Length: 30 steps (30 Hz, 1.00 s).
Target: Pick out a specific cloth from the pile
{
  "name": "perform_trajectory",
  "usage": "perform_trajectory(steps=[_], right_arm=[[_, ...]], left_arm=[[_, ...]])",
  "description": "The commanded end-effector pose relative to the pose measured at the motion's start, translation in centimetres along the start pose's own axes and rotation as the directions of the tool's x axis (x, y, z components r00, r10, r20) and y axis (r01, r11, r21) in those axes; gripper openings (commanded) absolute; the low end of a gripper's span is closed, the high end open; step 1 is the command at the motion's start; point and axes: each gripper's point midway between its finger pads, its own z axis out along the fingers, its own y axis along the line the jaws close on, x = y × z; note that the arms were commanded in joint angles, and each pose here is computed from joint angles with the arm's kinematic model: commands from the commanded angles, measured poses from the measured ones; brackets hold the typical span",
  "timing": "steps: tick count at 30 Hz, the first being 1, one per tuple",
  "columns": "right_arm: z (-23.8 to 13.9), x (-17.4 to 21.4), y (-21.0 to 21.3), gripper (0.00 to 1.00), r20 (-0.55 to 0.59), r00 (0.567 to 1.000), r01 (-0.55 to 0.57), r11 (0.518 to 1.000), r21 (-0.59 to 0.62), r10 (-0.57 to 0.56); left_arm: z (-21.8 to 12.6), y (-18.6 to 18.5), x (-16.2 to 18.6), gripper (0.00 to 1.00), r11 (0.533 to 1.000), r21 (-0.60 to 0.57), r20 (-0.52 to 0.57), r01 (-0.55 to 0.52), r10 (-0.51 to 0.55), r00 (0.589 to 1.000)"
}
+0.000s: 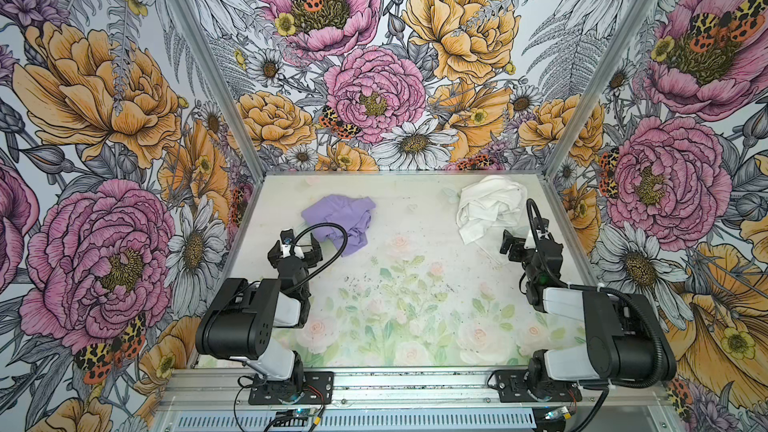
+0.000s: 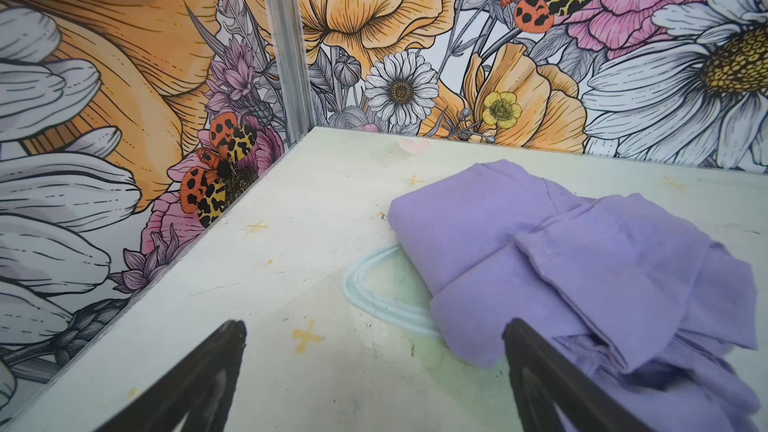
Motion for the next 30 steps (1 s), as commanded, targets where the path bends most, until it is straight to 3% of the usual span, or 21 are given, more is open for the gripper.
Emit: perform_trajectory(steps=[1,7,21,30], right_arm=[[0.4,-1.4,0.6,0.99,0.085,0.996,0.016,0.999,-0.042,-0.013],[0.9,-1.1,0.9,1.00,0.069,0.997,0.028,0.998,-0.051,-0.024],[1.2,-0.9,1.9,0.99,0.051,0.997,0.060,0.993,-0.098,-0.055],[1.3,-1.0,2.0,1.00,0.049,0.997,0.061,0.993,-0.103,-0.056]], left_arm=[[0.8,-0.6,-2.3,0.99,0.999,0.032,0.058,0.039,-0.041,0.997],[2.8,-2.2,-1.6,0.99,0.996,0.094,-0.046,-0.001,0.005,0.999],[3.1,-2.0,-1.6,0.99,0.995,0.102,-0.052,0.019,-0.013,0.999],[3.0,-3.1,-1.5,0.99,0.970,0.239,-0.065,0.039,-0.024,0.998]])
